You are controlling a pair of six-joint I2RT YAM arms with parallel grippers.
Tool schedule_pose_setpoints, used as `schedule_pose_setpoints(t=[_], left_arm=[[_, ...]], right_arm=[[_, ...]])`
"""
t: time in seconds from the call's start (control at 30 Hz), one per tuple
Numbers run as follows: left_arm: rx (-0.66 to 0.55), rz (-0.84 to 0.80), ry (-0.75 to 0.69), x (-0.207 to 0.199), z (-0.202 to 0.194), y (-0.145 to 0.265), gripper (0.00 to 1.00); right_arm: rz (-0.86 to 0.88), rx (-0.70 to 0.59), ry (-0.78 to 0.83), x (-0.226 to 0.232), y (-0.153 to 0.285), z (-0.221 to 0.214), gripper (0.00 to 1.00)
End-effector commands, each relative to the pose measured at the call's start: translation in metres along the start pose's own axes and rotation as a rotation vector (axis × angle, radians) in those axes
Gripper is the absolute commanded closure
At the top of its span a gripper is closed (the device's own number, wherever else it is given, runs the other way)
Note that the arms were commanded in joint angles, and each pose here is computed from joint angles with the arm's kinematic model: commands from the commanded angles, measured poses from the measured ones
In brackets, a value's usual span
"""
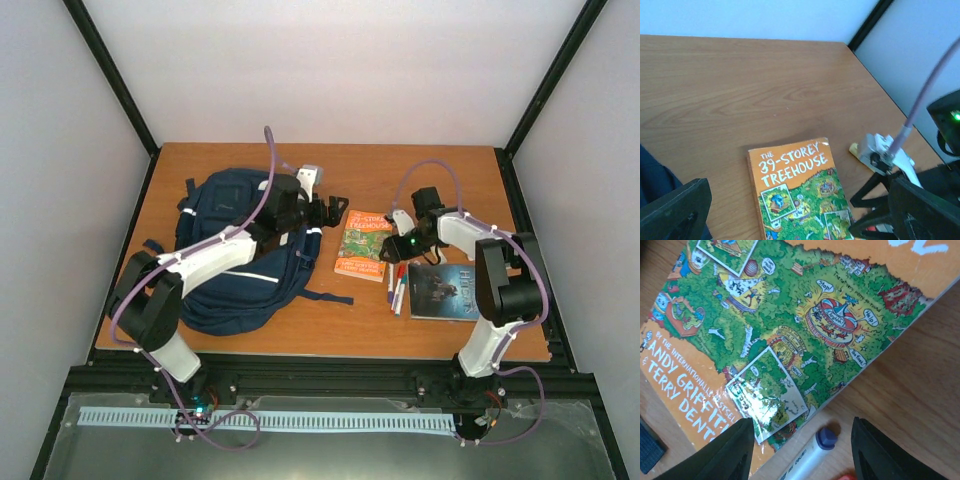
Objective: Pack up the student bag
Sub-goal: Move the book to the center of the board, then pick up the book from the center of the board.
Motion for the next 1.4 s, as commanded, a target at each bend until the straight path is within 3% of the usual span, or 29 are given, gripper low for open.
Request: schedule_pose_setpoints(t=[0.0, 0.13, 0.37, 0.5, 0.6, 0.67, 0.73, 0.87, 1.0, 1.1, 1.23, 1.37], left_arm=[[0.034, -0.162, -0.097, -0.026, 0.020, 0.001, 0.00], [0.075, -0.092, -0.227, -0.058, 0.027, 0.013, 0.00], [-0.007, -0.154, -0.244, -0.069, 0.010, 0.039, 0.00], [0.020, 0.016, -0.105, -0.061, 0.016, 0.050, 0.00], [0.121, 0.115, -0.168, -0.058, 0.017, 0.040, 0.00], [0.086, 0.254, -0.142, -0.046, 0.015, 0.038, 0.00], [-0.007, 0.446, 0.004, -0.025, 0.011, 0.044, 0.00], [-0.017, 0.309, 0.109, -0.006, 0.014, 0.040, 0.01], [0.067, 0.164, 0.108, -0.015, 0.009, 0.022, 0.16], [0.137, 0.103, 0.196, -0.011, -0.008, 0.003, 0.19], [0.231, -0.032, 0.341, -0.004, -0.040, -0.025, 0.34], [0.289, -0.049, 0.422, 0.003, -0.067, -0.042, 0.36]], right_arm=[[0.000, -0.014, -0.008, -0.002, 0.000, 0.010, 0.46], [0.020, 0.019, -0.025, -0.005, -0.008, 0.017, 0.46], [0.051, 0.026, -0.014, -0.010, -0.021, 0.038, 0.50], [0.093, -0.012, 0.028, -0.005, -0.016, 0.051, 0.51], [0.076, -0.061, 0.061, -0.001, -0.004, 0.059, 0.51], [0.054, -0.070, 0.043, 0.000, 0.006, 0.062, 0.51], [0.048, -0.083, 0.016, 0.000, 0.016, 0.061, 0.50], [0.043, -0.102, 0.008, 0.003, 0.026, 0.058, 0.49], [0.051, -0.075, -0.023, -0.001, 0.017, 0.055, 0.50], [0.064, -0.061, -0.043, -0.005, 0.006, 0.055, 0.53], [0.059, -0.058, -0.059, -0.009, -0.001, 0.053, 0.56], [0.041, -0.047, -0.073, -0.013, -0.007, 0.051, 0.57]])
Point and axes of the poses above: each gripper's point midway between its finger pads, its own y axis back along the fingers, its own x axis along the line the jaws close on, z = x × y, the point moved 10 cm from there along y, back along the fingers, and after that the axes turned 8 degrees about -y, right-handed, at the moved point
